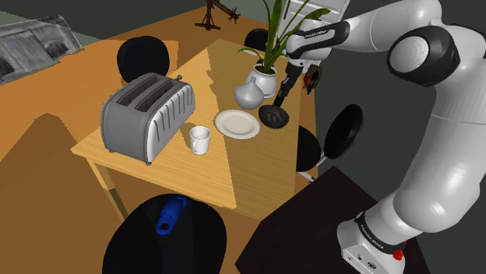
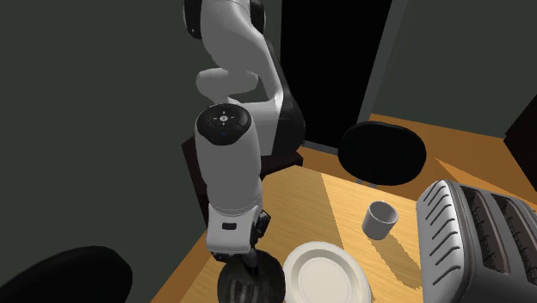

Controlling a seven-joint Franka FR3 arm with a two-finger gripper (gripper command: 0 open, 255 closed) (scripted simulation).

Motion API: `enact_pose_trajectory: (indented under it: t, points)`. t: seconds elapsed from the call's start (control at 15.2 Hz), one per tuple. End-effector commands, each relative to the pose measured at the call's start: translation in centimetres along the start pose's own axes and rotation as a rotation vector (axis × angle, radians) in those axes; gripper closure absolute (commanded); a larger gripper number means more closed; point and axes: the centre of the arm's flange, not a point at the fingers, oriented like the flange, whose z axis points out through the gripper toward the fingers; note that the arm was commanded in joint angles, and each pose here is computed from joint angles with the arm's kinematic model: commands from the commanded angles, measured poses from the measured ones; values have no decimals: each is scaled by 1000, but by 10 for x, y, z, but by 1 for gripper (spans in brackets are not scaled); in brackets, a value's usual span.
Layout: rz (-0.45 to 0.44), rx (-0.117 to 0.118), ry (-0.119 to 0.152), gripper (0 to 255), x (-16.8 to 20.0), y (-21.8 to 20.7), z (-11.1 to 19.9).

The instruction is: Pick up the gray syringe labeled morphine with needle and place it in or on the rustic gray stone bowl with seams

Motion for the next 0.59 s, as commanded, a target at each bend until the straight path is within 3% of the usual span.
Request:
enact_pose_trajectory:
  t: [0.0,0.26,0.53]
  points:
    - [0,0,1,255,1,1,11]
    - [0,0,1,255,1,1,32]
    - [0,0,1,255,1,1,32]
